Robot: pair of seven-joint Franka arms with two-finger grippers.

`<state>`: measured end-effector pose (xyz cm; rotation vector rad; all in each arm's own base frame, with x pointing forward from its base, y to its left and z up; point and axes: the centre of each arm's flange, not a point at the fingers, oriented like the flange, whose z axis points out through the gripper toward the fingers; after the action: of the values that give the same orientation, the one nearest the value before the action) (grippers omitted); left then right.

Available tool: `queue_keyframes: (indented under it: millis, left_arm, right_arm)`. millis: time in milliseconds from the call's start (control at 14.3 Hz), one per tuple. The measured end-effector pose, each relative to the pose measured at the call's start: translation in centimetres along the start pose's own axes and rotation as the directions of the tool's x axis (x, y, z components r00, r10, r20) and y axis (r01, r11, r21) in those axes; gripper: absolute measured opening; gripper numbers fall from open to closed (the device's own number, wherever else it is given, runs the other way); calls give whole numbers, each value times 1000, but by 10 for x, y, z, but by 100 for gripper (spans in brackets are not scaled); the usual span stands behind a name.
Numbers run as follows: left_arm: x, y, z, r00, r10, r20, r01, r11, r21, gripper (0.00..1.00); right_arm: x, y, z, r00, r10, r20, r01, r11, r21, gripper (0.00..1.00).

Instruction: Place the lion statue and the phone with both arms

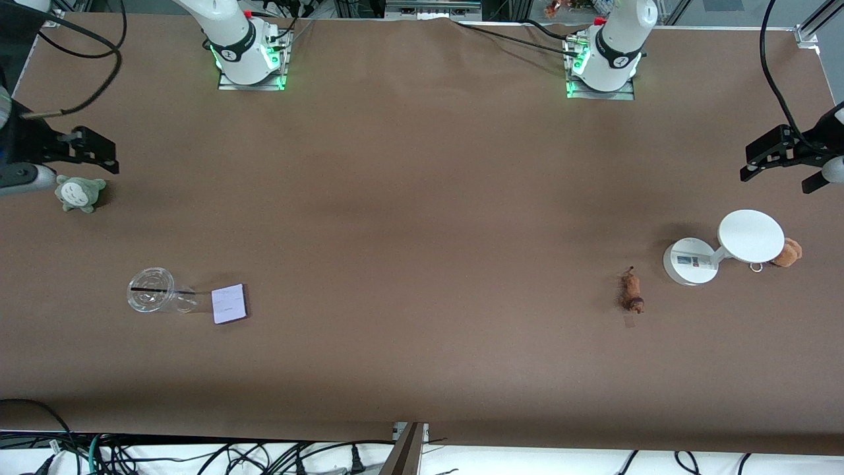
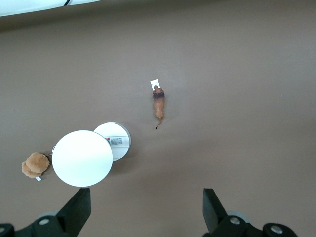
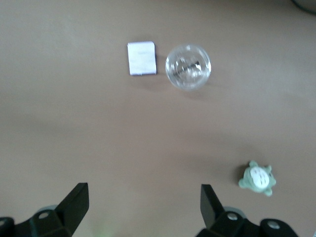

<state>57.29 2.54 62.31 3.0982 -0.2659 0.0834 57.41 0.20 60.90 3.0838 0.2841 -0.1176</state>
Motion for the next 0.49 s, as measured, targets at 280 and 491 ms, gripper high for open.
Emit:
queue_keyframes:
  millis: [280,491]
  left_arm:
    - [1,1,2,989,-149,3,149,989,-1,100]
    - [1,3,2,982,-190,3,190,982,-1,100]
  right_arm:
    - [-2,-1,13,999,-2,41,2,1000,8,100]
    - [2,-4,21,998,-8,60,8,1000,9,100]
